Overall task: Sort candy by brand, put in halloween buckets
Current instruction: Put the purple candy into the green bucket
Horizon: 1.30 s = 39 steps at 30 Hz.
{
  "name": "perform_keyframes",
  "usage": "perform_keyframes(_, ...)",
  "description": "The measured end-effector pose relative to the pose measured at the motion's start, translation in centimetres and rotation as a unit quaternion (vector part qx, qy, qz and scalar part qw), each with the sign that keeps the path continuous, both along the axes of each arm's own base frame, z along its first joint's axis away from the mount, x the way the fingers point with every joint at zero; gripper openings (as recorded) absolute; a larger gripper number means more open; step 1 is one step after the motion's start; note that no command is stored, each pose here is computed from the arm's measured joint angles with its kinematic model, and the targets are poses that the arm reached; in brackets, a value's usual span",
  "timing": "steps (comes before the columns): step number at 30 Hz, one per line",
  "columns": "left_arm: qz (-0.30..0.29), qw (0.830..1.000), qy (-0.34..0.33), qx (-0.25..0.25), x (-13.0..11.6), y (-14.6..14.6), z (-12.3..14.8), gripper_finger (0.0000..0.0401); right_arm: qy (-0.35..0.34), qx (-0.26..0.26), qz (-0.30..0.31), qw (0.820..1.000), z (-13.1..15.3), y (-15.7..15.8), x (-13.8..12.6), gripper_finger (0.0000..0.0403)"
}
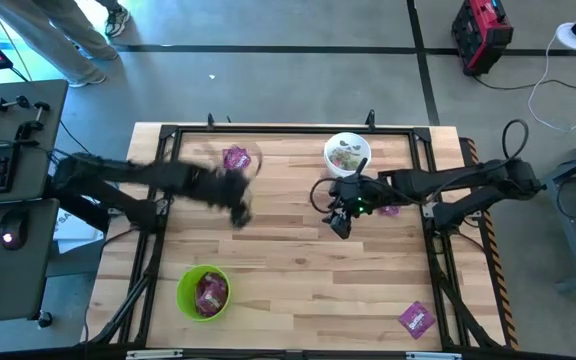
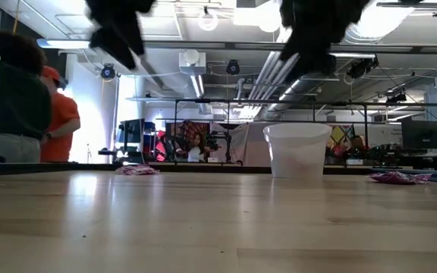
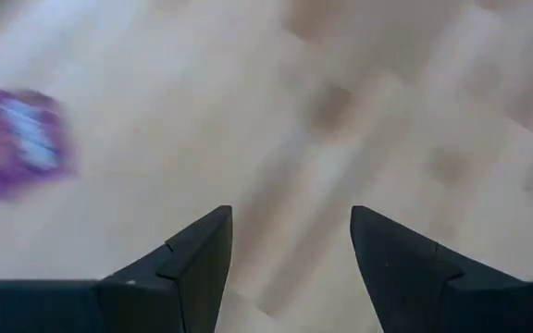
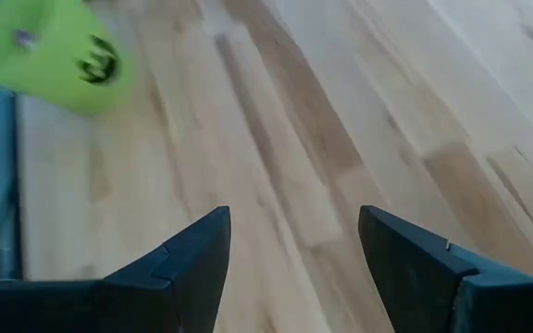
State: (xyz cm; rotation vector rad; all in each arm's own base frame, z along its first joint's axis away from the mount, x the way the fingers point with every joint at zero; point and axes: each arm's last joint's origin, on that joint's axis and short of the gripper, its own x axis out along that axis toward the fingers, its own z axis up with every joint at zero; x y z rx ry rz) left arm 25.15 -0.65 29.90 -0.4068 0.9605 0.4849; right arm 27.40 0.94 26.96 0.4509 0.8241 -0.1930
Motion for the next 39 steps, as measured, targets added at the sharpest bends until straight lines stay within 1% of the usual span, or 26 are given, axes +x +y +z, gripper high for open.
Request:
perform_keyframes(3,0.036,0.998,0.032,0.026,0.9,5.9,-0.5,0.0212,0.022,0.0,-0.005,1.0,-1.6,-1.0,-0.5,0.0233)
perform_keyframes(6,0.063,0.996,0.063,0.029,1.2,11.4,-1.2,0.0212,0.03,-0.007,0.003,1.0,-2.9,-2.0,-0.8,0.0233)
perform_keyframes(8,0.085,0.992,0.091,0.009,1.1,14.9,-2.6,0.0212,0.019,-0.007,0.007,1.0,-3.7,-2.7,-0.8,0.0233)
perform_keyframes(10,0.109,0.987,0.112,-0.024,0.8,17.8,-4.1,0.0212,0.004,0.002,0.003,1.0,-4.4,-3.2,-0.9,0.0233)
perform_keyframes(12,0.137,0.98,0.134,-0.055,0.3,20.2,-5.8,0.0212,-0.028,0.009,-0.006,1.0,-5.1,-3.7,-0.8,0.0233)
perform_keyframes(14,0.166,0.972,0.147,-0.076,0.0,21.9,-7.3,0.0212,-0.056,0.012,-0.012,0.998,-5.8,-4.2,-0.9,0.0233)
perform_keyframes(17,0.19,0.966,0.153,-0.083,0.0,23.4,-8.9,0.0212,-0.08,0.03,-0.046,0.995,-6.9,-5.0,-1.2,0.0233)
perform_keyframes(20,0.204,0.962,0.171,-0.056,0.3,24.3,-10.2,0.0212,-0.079,0.053,-0.081,0.992,-7.9,-5.6,-1.7,0.0233)
perform_keyframes(21,0.209,0.96,0.177,-0.054,0.5,24.5,-10.7,0.0212,-0.077,0.053,-0.085,0.992,-8.1,-5.7,-1.9,0.0233)
perform_keyframes(24,0.217,0.954,0.193,-0.073,0.5,25.0,-12.4,0.0212,-0.077,0.056,-0.094,0.991,-8.5,-6.1,-2.2,0.0233)
perform_keyframes(25,0.221,0.952,0.201,-0.068,0.5,25.2,-12.7,0.0212,-0.079,0.059,-0.099,0.99,-8.6,-6.2,-2.2,0.0233)
perform_keyframes(30,0.215,0.954,0.198,-0.06,1.0,25.7,-13.9,0.0212,-0.098,0.056,-0.125,0.986,-8.3,-6.9,-2.1,0.0233)
perform_keyframes(33,0.214,0.957,0.188,-0.052,1.3,26.0,-14.2,0.0212,-0.111,0.06,-0.141,0.982,-8.1,-7.0,-2.0,0.0233)
perform_keyframes(37,0.212,0.955,0.199,-0.061,1.2,25.8,-14.5,0.0212,-0.113,0.063,-0.148,0.98,-8.1,-7.1,-2.0,0.0233)
perform_keyframes(39,0.211,0.955,0.199,-0.058,1.2,25.9,-14.4,0.0212,-0.113,0.064,-0.148,0.98,-8.1,-7.0,-2.0,0.0233)
